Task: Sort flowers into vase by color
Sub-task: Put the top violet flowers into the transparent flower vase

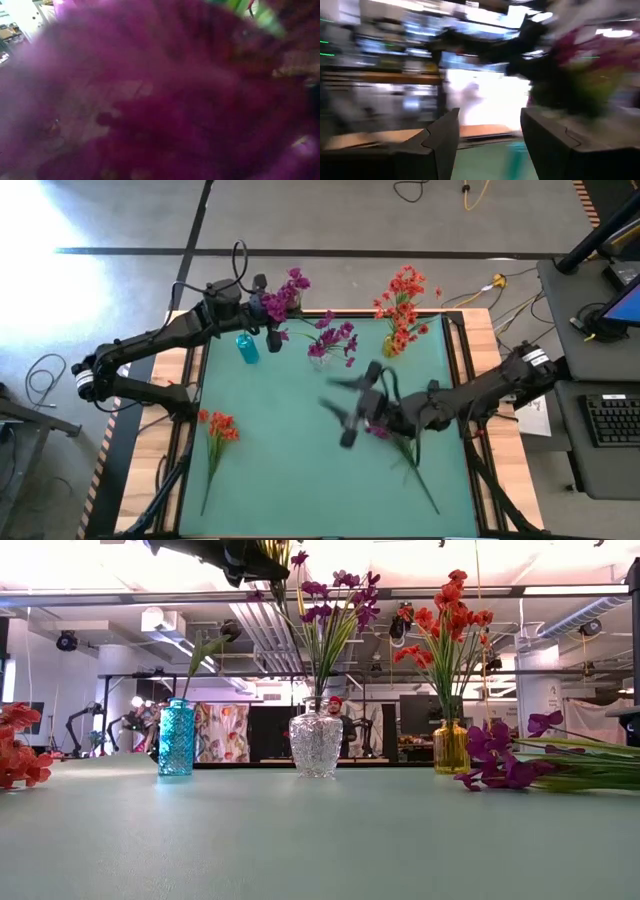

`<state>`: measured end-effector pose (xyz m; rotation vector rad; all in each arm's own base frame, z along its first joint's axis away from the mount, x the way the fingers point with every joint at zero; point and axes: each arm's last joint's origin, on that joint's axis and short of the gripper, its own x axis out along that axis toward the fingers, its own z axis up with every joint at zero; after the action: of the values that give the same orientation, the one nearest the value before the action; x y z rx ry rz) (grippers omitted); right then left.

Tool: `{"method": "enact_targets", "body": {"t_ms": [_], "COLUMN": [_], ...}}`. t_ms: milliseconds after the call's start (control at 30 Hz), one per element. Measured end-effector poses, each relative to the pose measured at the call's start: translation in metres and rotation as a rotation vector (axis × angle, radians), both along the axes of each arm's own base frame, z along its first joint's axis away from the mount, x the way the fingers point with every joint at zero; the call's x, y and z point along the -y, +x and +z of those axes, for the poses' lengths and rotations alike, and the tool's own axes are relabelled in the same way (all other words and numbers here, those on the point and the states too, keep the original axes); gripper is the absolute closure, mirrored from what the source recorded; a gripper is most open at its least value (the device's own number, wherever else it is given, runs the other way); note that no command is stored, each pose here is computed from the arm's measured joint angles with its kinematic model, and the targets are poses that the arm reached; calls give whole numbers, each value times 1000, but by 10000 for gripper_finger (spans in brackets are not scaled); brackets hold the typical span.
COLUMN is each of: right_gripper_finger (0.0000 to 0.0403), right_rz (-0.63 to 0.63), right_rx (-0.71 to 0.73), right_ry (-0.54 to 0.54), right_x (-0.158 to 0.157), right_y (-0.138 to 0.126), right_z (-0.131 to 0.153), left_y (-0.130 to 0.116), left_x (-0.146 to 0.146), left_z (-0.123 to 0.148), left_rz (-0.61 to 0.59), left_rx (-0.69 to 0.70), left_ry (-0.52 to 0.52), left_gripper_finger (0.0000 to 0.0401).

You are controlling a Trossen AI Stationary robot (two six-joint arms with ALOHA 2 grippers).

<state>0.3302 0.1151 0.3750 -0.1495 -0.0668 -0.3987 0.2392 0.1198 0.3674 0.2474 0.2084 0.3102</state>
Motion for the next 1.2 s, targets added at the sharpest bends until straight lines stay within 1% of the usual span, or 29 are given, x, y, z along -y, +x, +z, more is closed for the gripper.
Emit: {"method": "enact_targets", "body": {"t_ms": [167,300,400,467,533,600,667,833,933,1000,1067,1200], "right_gripper_finger": [202,202,202,202,202,202,202,202,202,202,202,202], "right_rz": [-407,-580,-673,-721,-792,-903,-974,-996,-955,-905,-829,-694], "right_rx": [-30,-22,-24,-48,-75,-115,-149,-237,-241,-238,-236,-231], "right_ry": [-111,-155,-176,-188,-160,-98,-61,-69,-78,-91,-116,-147], "right_x": [28,68,95,103,105,106,107,94,83,72,56,25], "right_y": [-8,-16,-24,-30,-38,-48,-56,-60,-61,-62,-63,-66], "right_z": [65,109,124,128,131,134,135,129,126,124,123,115], "left_y": [1,7,12,15,17,18,18,18,20,22,24,30], "left_x": [-1,-4,-6,-8,-9,-9,-9,-8,-7,-7,-7,-7], "left_z": [-1,-7,-13,-16,-19,-21,-21,-20,-21,-23,-26,-32], "left_rz": [-2,-5,-5,-4,-2,-2,-2,-4,-14,-27,-38,-49], "left_rx": [-6,-30,-48,-56,-62,-73,-75,-71,-66,-66,-70,-90], "left_ry": [12,16,7,-9,-27,-36,-41,-42,-43,-63,-104,-129], "left_gripper_finger": [398,398,398,398,398,398,398,398,398,398,398,398]}}
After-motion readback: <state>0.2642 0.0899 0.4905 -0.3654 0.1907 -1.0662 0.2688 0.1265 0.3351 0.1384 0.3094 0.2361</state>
